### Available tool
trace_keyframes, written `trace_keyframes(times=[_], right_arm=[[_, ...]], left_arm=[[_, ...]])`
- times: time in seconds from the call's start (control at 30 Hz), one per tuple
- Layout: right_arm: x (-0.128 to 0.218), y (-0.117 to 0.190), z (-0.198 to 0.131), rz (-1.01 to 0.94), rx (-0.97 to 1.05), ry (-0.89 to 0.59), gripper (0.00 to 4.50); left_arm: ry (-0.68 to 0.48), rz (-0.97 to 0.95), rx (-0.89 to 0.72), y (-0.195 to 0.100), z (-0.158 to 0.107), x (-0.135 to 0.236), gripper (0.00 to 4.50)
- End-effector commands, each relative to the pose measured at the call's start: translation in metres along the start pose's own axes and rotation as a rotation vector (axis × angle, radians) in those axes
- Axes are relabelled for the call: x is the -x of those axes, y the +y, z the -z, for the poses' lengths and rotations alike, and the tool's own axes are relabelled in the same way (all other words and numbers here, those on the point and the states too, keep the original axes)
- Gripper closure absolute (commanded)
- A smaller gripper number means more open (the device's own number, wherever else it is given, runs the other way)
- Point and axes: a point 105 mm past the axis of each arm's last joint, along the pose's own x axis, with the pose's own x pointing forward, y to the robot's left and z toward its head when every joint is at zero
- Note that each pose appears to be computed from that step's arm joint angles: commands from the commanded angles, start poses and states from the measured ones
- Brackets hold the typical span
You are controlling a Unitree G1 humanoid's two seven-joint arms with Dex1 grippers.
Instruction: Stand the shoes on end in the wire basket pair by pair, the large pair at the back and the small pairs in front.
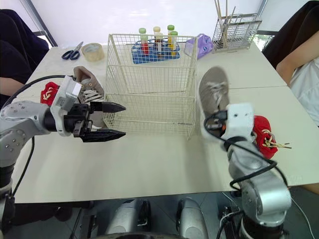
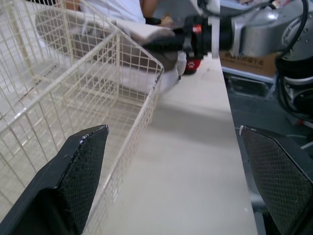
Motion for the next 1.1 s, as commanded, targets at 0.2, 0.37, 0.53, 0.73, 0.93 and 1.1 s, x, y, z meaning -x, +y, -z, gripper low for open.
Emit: trace_keyframes(times=[0.2,0.37,0.53,0.73,0.93,1.1], right_arm=[[0.006,-0.029,-0.095,0.131,0.023,-0.307,4.28],[0.002,-0.045,-0.155,0.004,0.174,-0.448,4.28],[0.014,-0.041,-0.195,-0.285,0.453,-0.545,4.28],[0.031,-0.022,-0.208,-0.602,0.739,-0.629,4.28],[0.042,0.001,-0.221,-0.773,0.932,-0.741,4.28],[0.047,0.022,-0.224,-0.876,1.039,-0.814,4.28]], left_arm=[[-0.037,0.025,-0.06,0.007,-0.012,-0.008,0.0],[-0.113,0.009,-0.052,0.02,-0.026,-0.006,0.0],[-0.223,-0.027,-0.03,0.038,-0.051,0.003,0.0],[-0.34,-0.105,0.004,0.063,-0.081,0.026,0.0],[-0.381,-0.185,0.03,0.081,-0.099,0.058,0.0],[-0.445,-0.216,0.071,0.092,-0.112,0.075,0.0]])
